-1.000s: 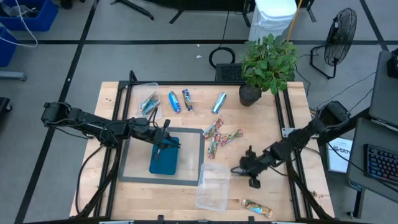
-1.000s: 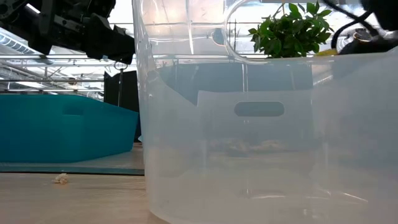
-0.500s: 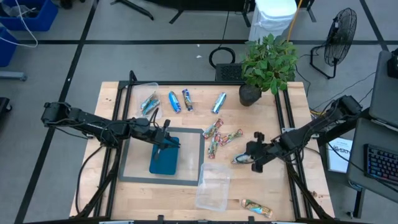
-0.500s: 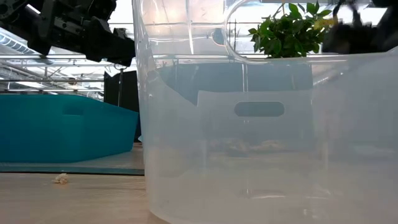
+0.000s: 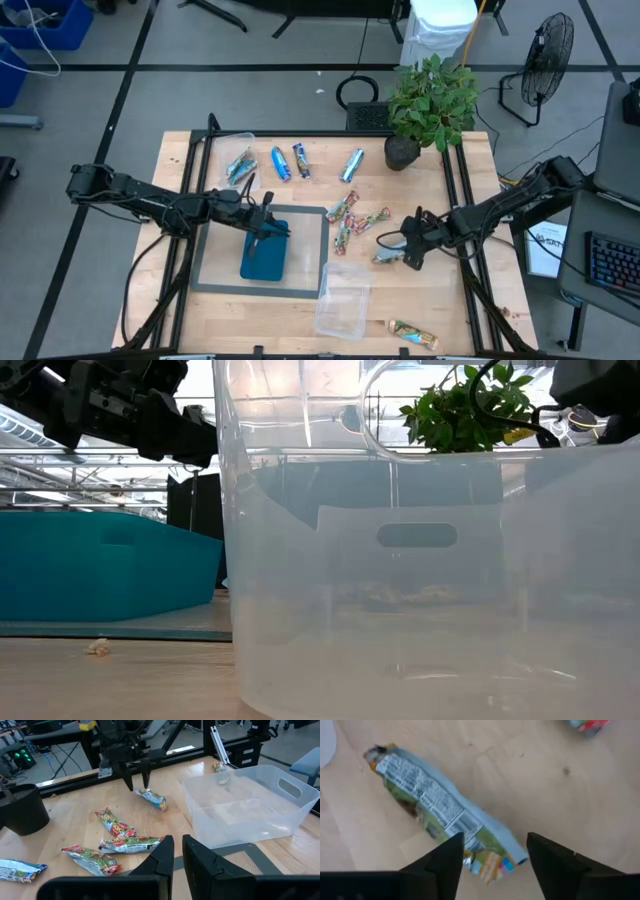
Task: Pick and place Granola Bars by type
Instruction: Put the yellow granola bar into the top transparent bin
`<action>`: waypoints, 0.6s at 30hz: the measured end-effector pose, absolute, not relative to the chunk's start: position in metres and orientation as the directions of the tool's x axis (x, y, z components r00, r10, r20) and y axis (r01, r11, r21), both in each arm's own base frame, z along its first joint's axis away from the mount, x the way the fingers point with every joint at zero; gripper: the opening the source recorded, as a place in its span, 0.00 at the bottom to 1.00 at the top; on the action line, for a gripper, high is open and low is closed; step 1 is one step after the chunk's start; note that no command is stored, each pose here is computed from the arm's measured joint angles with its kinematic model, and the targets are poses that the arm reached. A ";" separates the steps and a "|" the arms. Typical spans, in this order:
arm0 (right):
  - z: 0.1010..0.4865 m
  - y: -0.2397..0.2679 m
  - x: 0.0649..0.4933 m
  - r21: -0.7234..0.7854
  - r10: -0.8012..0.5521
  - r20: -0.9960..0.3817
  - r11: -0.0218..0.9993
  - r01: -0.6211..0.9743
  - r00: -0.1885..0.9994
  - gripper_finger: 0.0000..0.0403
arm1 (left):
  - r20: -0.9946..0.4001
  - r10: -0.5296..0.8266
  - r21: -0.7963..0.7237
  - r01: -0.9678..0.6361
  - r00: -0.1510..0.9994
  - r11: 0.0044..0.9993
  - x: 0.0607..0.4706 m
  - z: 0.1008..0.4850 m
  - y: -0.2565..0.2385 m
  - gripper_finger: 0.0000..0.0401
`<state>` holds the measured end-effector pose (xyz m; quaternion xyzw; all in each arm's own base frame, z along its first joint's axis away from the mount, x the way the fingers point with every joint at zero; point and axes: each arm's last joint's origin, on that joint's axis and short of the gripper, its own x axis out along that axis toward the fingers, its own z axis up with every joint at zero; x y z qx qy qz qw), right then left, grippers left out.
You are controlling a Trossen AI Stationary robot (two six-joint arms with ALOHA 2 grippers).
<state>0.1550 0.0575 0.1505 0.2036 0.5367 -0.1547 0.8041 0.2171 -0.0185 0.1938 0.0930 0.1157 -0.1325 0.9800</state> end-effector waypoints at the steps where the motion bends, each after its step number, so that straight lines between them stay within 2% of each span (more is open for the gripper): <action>1: 0.149 0.058 0.154 0.175 -0.016 -0.928 0.864 0.471 0.373 0.55 | -0.252 -0.238 0.152 0.281 0.938 0.948 0.217 0.194 -0.019 0.12; 8: 0.135 0.055 0.145 0.181 -0.006 -0.946 0.820 0.543 0.325 0.56 | -0.251 -0.238 0.152 0.281 0.938 0.947 0.217 0.194 -0.019 0.12; 18: 0.132 0.055 0.145 0.215 0.007 -0.937 0.800 0.560 0.349 0.57 | -0.251 -0.238 0.152 0.281 0.938 0.947 0.217 0.194 -0.019 0.12</action>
